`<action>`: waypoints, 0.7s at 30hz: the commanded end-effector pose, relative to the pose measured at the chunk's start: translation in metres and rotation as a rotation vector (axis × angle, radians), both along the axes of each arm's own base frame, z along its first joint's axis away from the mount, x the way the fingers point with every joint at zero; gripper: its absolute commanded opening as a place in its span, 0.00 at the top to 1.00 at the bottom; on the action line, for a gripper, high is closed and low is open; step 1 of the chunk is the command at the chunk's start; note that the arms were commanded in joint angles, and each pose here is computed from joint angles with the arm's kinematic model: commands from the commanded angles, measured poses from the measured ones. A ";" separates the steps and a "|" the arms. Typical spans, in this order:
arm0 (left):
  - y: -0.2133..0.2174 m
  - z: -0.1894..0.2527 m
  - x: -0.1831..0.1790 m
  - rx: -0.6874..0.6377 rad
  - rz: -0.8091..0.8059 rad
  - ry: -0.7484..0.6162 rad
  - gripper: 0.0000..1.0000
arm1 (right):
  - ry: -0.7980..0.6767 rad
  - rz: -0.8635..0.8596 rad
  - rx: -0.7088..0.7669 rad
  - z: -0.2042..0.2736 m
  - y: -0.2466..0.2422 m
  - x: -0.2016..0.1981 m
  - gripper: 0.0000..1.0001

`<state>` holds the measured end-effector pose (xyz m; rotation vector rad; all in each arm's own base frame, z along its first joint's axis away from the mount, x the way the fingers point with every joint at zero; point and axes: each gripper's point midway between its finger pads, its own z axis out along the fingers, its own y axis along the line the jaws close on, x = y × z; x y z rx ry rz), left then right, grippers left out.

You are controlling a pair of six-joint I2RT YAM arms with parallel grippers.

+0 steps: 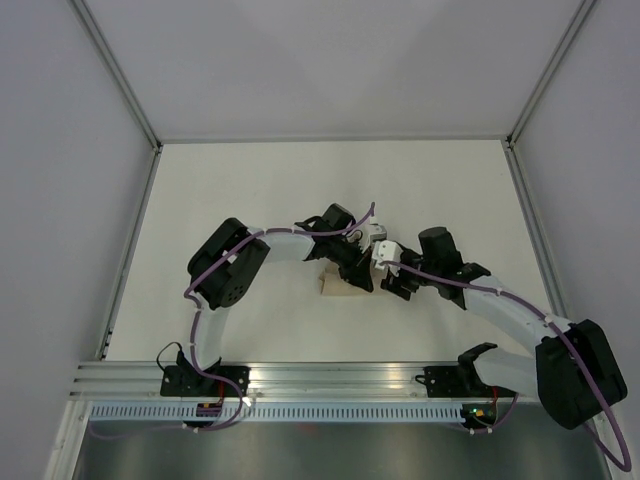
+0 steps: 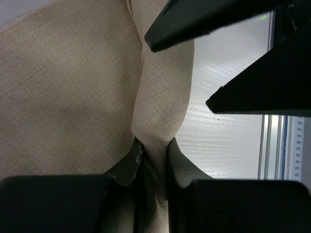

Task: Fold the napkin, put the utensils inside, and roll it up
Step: Roll the napkin at the center of the board.

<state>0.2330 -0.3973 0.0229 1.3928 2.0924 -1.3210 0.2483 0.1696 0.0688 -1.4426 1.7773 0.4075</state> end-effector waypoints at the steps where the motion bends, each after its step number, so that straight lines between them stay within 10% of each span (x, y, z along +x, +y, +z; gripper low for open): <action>1: 0.020 -0.036 -0.019 0.144 0.022 0.118 0.98 | -0.118 0.038 -0.029 0.006 0.009 0.007 0.29; 21: 0.019 -0.038 -0.021 0.135 0.012 0.139 0.98 | -0.219 0.060 -0.200 -0.037 0.019 0.001 0.42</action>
